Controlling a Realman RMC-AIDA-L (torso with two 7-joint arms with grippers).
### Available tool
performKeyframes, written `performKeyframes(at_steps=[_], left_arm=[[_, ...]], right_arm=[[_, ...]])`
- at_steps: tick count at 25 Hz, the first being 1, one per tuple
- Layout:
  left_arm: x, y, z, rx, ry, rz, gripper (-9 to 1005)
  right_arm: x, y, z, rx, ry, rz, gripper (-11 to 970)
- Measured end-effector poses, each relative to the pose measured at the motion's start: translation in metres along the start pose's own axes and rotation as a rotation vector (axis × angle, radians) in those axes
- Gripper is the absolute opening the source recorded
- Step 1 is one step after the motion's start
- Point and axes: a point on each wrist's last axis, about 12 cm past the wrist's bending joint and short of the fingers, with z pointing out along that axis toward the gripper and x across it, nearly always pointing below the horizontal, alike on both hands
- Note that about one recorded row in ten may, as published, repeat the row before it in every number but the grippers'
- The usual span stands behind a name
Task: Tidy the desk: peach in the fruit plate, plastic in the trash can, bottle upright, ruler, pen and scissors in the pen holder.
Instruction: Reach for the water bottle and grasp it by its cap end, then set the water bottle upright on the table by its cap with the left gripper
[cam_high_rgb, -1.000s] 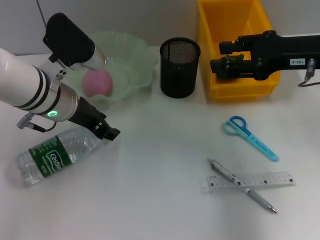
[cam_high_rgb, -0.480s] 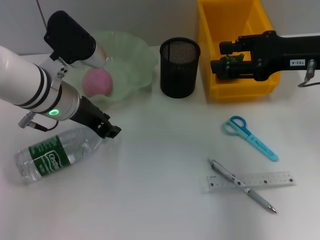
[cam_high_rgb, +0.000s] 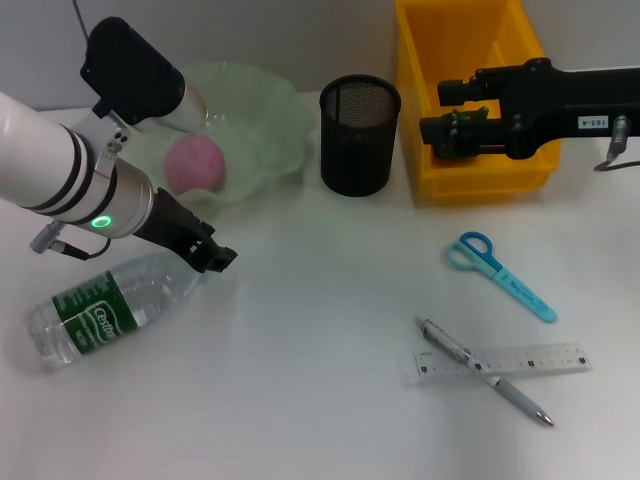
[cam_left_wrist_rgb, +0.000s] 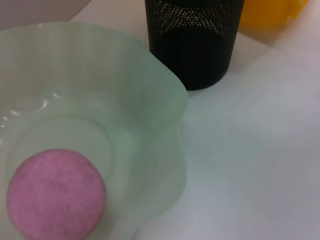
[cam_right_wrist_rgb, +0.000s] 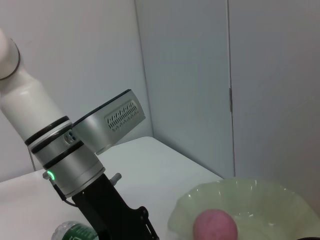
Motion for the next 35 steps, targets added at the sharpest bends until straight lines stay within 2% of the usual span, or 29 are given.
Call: performKeyframes(at_steps=[21, 28, 35], left_arm=[[0.0035, 0.0045, -0.0012, -0.018, 0.005, -0.001, 390], [0.0066, 0.0067, -0.0018, -0.043, 0.038, 0.014, 643], [0.0085, 0.0093, -0.0018, -0.062, 0.060, 0.022, 641]], right_arm=[[-0.0012, -0.0008, 0.0013, 0.001, 0.009, -0.006, 588], [-0.0010, -0.0006, 0.0016, 0.000, 0.008, -0.005, 588], [-0.0008, 0.0000, 0.0025, -0.002, 0.006, -0.004, 588]])
